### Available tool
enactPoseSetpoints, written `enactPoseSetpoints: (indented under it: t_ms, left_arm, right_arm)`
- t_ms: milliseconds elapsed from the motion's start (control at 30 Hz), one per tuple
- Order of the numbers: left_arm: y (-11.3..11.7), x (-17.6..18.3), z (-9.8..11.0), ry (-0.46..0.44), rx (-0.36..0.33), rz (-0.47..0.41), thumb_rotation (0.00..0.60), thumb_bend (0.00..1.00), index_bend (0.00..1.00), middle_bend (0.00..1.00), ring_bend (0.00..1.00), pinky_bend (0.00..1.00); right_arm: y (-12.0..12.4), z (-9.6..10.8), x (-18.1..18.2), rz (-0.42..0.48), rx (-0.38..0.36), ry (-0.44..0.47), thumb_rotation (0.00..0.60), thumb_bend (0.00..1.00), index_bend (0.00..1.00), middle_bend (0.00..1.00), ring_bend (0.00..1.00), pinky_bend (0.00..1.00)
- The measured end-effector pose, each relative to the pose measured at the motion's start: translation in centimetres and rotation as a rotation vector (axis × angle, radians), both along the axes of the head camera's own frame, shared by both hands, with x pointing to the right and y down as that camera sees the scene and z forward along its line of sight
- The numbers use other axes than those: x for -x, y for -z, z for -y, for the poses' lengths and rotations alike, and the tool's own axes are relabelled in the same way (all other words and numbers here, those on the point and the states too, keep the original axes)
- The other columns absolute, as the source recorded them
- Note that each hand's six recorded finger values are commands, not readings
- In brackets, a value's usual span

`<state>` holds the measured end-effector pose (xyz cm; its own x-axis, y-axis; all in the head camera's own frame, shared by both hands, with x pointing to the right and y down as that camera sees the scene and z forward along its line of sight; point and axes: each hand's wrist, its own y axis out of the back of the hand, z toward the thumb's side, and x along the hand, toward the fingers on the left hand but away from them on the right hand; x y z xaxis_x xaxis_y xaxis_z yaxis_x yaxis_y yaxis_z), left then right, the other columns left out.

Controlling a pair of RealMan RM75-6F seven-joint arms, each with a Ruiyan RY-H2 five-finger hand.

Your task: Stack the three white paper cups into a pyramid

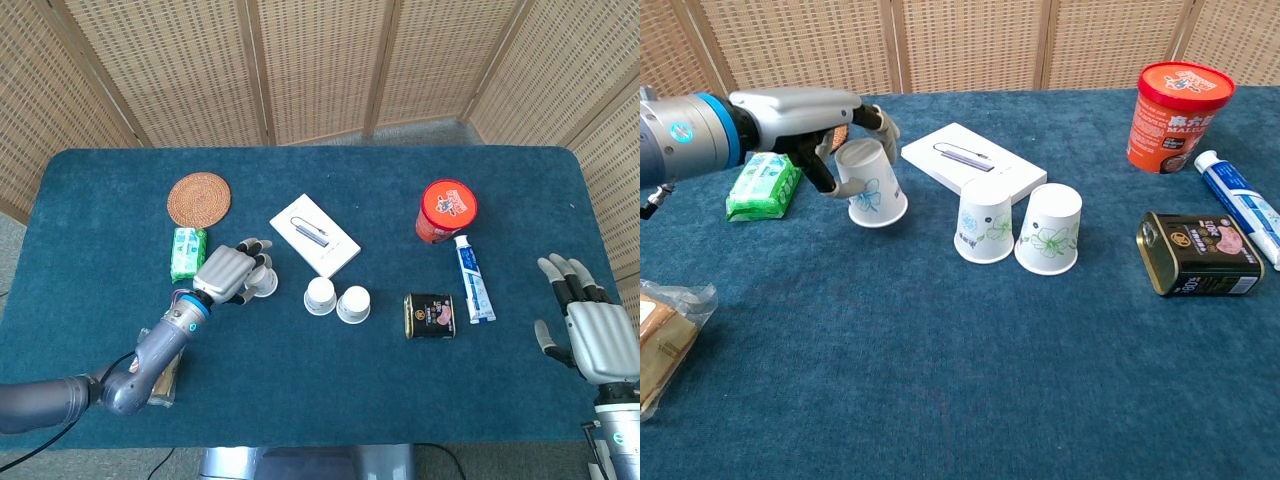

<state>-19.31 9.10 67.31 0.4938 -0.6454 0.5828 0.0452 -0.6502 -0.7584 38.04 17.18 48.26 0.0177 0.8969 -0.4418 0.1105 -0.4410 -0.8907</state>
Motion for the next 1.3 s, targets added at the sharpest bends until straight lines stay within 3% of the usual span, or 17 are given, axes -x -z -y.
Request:
enactPoseSetpoints:
  t_ms: [500, 733, 1300]
  left_arm:
    - [7.6, -2.5, 0.9, -0.039, -0.027, -0.169, 0.6, 0.45, 0.39, 0.16, 0.17, 0.58]
    - [7.8, -5.4, 0.7, -0.093, -0.022, -0.181, 0.6, 0.45, 0.39, 0.15, 0.17, 0.58]
    - [5.1, -11.0, 0.9, -0.123, 0.009, -0.178, 0.6, 0.45, 0.38, 0.15, 0.17, 0.58]
  right_arm:
    - [0.1, -0.2, 0.1, 0.011, -0.004, 0.002, 0.6, 0.49, 0.05, 0.0, 0.0, 0.24]
    - [0.2, -0.5, -0.5, 0.006, -0.005, -0.007, 0.6, 0.49, 0.05, 0.0, 0.0, 0.24]
    - [0.8, -1.3, -2.5, -0.007, -0.013, -0.046, 0.6, 0.49, 0.05, 0.0, 0.0, 0.24]
